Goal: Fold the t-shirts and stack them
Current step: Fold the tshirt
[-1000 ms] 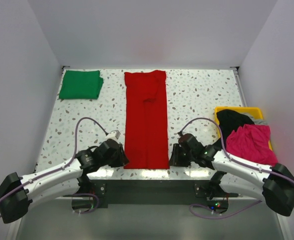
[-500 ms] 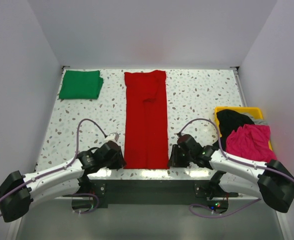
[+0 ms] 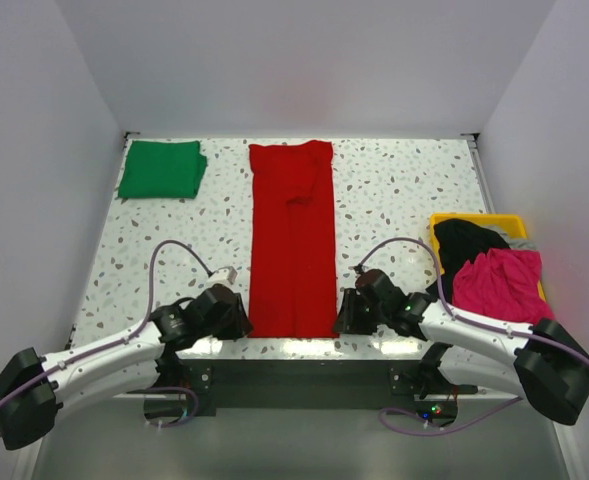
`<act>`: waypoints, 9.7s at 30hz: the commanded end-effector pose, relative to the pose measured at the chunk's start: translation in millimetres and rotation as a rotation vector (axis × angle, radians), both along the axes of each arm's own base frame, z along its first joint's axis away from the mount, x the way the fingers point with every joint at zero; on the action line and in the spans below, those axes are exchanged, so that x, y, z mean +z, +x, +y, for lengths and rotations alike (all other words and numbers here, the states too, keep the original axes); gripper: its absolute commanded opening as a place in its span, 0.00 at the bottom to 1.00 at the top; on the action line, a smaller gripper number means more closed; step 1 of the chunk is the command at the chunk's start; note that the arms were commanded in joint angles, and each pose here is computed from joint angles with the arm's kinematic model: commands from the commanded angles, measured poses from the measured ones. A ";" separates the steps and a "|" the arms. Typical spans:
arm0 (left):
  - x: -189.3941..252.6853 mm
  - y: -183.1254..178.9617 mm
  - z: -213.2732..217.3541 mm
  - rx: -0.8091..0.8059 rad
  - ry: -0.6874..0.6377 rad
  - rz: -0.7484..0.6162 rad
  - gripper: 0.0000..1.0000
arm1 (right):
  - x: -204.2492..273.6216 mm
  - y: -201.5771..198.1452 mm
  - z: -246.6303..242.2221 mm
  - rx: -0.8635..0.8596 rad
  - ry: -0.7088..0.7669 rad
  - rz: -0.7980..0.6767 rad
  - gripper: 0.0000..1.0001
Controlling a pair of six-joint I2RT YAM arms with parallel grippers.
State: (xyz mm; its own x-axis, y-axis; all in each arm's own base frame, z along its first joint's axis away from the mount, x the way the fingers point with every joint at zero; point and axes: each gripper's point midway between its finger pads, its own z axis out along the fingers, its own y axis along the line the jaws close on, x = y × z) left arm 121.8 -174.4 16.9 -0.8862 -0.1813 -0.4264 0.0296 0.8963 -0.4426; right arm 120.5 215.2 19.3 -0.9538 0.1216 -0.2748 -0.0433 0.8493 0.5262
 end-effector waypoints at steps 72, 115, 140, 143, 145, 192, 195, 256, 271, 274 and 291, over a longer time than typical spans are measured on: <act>91.4 218.9 -24.7 0.289 0.072 -0.252 0.00 | 100.5 257.3 22.2 -0.166 -0.153 -0.269 0.00; 62.0 329.2 -8.9 0.239 0.114 -0.193 0.00 | 66.7 356.1 13.4 -0.210 -0.035 -0.155 0.03; 99.8 297.8 -11.6 0.167 -0.055 -0.285 0.38 | 101.2 324.4 -3.9 -0.153 -0.083 -0.288 0.49; 89.4 285.0 -28.3 0.132 -0.057 -0.270 0.22 | 95.9 308.6 11.4 -0.104 -0.113 -0.303 0.45; 81.4 280.7 -42.9 0.100 -0.054 -0.253 0.16 | 91.5 299.4 25.4 -0.064 -0.162 -0.325 0.44; 16.0 365.1 -22.3 0.169 -0.030 -0.165 0.22 | 17.6 367.7 59.6 -0.010 -0.322 -0.231 0.41; 22.3 365.0 -16.2 0.176 -0.038 -0.183 0.22 | 41.2 375.1 53.6 -0.037 -0.306 -0.271 0.43; 58.7 216.2 -5.0 0.237 -0.074 -0.242 0.25 | 111.7 277.5 69.9 0.163 -0.148 -0.462 0.52; 23.3 249.7 -25.2 0.167 -0.069 -0.188 0.22 | 99.2 366.7 170.6 0.275 0.008 -0.570 0.52; 12.1 247.7 -20.5 0.178 -0.033 -0.155 0.20 | 82.4 366.0 178.9 0.286 -0.014 -0.552 0.52; -15.6 236.4 -8.7 0.214 0.034 -0.074 0.14 | 57.2 370.6 178.4 0.257 -0.124 -0.540 0.34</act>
State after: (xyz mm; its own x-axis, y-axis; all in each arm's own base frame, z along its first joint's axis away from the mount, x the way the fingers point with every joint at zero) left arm 359.7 -194.9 17.2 -0.7846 -0.3560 -0.5076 -0.0945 0.8778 -0.4696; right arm 481.0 399.1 53.1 -0.7069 -0.1808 -0.6838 -0.4975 0.8143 0.2990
